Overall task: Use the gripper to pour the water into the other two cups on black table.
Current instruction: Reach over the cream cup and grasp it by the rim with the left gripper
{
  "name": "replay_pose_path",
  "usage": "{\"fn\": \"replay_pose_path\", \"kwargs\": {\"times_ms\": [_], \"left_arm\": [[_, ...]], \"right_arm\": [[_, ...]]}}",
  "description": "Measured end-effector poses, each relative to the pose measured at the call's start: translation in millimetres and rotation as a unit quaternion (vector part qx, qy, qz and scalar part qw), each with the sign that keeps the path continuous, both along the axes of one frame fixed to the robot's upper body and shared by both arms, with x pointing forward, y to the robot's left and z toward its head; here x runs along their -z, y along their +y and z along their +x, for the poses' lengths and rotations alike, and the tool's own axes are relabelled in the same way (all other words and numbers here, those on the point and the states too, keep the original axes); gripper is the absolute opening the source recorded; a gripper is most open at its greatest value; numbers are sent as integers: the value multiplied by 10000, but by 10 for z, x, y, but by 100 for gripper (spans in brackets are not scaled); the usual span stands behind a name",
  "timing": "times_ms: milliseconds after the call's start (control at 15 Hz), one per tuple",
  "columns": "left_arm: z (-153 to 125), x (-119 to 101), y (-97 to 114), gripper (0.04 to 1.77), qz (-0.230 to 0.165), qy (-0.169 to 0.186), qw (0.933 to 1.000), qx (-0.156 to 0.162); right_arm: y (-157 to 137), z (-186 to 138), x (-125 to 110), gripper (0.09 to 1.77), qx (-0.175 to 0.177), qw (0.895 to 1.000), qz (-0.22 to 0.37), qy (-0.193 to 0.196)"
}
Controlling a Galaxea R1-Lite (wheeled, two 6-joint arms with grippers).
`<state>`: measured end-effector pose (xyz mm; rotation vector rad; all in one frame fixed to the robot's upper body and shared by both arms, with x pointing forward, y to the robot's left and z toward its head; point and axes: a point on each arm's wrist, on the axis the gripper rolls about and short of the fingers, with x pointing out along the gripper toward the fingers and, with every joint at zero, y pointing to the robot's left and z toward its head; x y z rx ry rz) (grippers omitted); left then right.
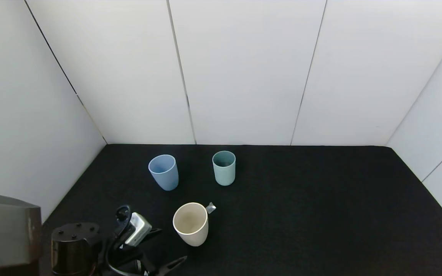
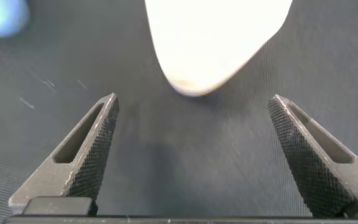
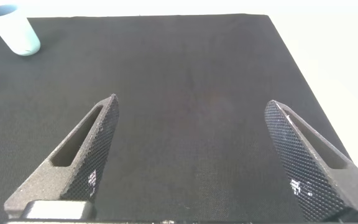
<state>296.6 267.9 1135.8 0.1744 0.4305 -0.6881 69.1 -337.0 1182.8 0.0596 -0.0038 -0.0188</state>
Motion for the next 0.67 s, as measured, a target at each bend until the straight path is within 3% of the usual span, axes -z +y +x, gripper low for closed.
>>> {"fn": "replay_pose_path", "kwargs": {"times_ms": [333,667], "left_arm": [[-3,166,-88,172,23,394,9991,149],[148,135,-160,172,-123,154,9997,119]], "right_arm": [[0,0,0,171,-1,10000,0,0],[0,0,0,171,-1,10000,-2,0]]}}
